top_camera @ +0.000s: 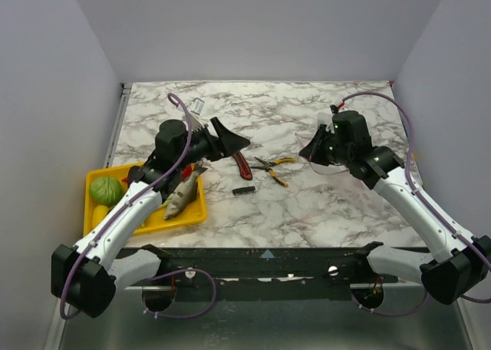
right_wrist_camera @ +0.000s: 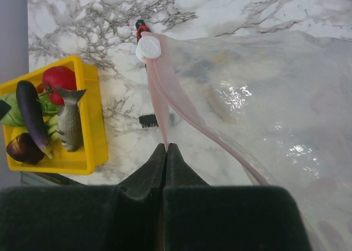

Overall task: Place the food in the zip-top bag and seal the zipper
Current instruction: Adjust the zipper food storage bag at the center of the board.

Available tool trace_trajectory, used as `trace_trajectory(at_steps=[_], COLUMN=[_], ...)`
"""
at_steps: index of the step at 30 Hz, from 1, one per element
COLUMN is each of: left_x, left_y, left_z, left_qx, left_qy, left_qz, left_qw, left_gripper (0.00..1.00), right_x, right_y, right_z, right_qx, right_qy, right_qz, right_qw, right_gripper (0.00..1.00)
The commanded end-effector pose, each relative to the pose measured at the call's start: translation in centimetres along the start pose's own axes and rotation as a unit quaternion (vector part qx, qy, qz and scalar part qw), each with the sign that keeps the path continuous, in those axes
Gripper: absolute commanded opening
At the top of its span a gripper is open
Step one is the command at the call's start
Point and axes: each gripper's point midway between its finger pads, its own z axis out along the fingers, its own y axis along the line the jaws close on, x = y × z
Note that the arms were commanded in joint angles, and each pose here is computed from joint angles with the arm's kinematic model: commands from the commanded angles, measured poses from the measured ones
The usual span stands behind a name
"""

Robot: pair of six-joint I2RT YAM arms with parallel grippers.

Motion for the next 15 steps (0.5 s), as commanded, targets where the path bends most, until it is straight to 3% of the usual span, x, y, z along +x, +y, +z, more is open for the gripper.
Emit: trace_trajectory(at_steps=[1, 8, 15], left_x=[2.3, 3.8, 5.9], left_y=[-5.0, -5.7, -6.8], left_z=[1.4, 5.1, 9.1], left_qx=[0.079, 0.015, 0.0], left_qy=[0.077, 0.089, 0.123], left_qz=[-0.242, -0.32, -0.323], left_qw=[0.964, 0.943, 0.938], left_gripper=[0.74, 0.68, 0.6], right_x=[0.3, 1.1, 1.4], right_y=[1.5, 1.0, 0.7], right_z=[0.7, 0.7, 0.3], right_qx=[-0.037, -0.026, -0.022], right_qy=[-0.008, -0.003, -0.005], right_qz=[0.003, -0.014, -0.019], right_qw=[0.999, 1.0, 1.0], right_gripper=[0.0, 0.0, 0.0])
